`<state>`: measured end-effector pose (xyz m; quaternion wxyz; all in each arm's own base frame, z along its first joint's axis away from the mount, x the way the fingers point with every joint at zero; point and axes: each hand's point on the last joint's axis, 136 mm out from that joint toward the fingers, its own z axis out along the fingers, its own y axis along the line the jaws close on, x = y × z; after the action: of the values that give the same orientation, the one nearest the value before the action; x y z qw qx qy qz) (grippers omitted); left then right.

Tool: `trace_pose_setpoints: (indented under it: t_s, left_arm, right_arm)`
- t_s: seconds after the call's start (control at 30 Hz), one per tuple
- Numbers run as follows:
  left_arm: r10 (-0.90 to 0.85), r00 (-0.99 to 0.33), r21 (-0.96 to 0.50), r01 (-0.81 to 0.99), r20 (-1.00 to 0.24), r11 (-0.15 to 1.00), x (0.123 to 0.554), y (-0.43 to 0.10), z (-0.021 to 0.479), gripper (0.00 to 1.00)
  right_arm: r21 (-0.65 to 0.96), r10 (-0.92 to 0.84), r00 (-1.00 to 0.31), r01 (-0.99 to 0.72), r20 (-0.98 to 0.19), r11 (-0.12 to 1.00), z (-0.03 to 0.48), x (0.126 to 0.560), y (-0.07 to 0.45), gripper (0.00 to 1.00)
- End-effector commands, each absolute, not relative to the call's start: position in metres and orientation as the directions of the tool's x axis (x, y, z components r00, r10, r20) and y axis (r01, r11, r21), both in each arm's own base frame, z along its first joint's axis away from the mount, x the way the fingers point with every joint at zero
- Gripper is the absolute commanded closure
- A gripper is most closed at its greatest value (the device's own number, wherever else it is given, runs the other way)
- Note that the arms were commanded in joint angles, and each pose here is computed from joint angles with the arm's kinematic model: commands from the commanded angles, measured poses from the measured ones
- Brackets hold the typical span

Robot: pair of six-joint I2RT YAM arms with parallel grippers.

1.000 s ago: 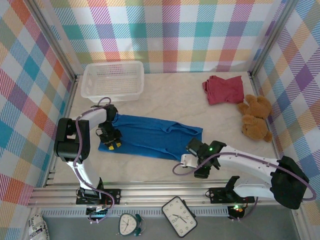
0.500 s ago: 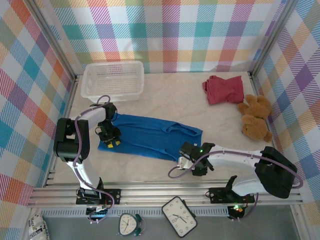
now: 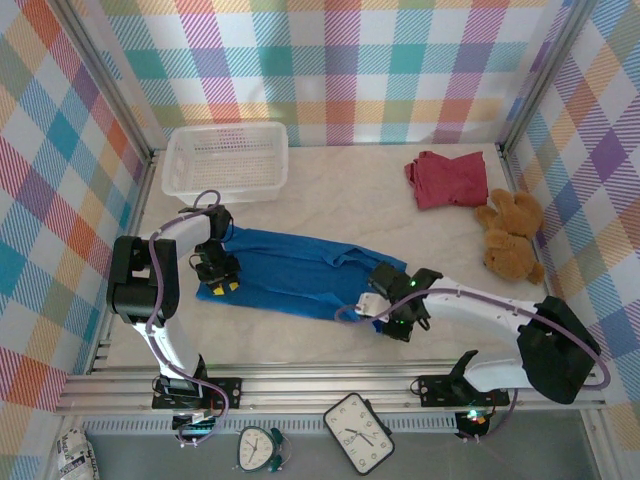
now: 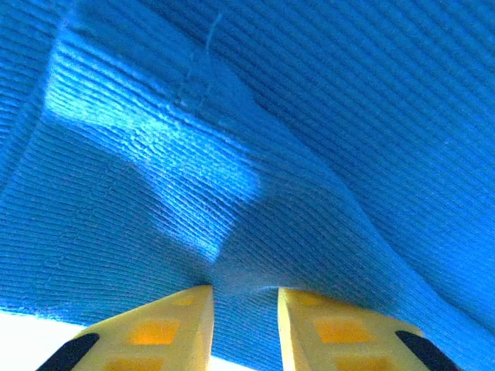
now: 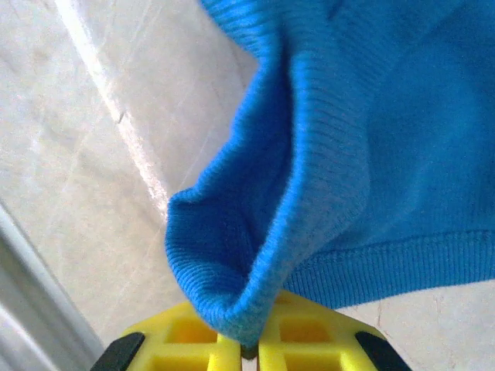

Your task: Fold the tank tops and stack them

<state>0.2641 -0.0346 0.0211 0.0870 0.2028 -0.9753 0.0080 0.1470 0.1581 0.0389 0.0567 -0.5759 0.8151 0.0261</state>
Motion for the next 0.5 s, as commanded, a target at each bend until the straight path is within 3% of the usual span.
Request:
trace_pose_setpoints:
  t_s: [0.0,0.2,0.47]
  left_arm:
    - [-0.386,-0.903,0.037,-0.386,0.187,0.922,0.263,-0.027,0.025,0.72]
    - [-0.381,-0.903,0.055,-0.378,0.196,0.924,0.264,-0.02,0.021,0.72]
    - [-0.38,-0.901,0.061,-0.376,0.207,0.925,0.265,-0.013,0.018,0.72]
  right_arm:
    - [0.154,-0.897,-0.421,-0.903,-0.137,0.4,0.052,0.133,0.162,0.89]
    - [0.24,-0.848,-0.52,-0.84,-0.103,0.486,0.052,0.144,0.158,0.87]
    - [0.206,-0.772,-0.635,-0.759,-0.03,0.617,0.039,0.172,0.139,0.81]
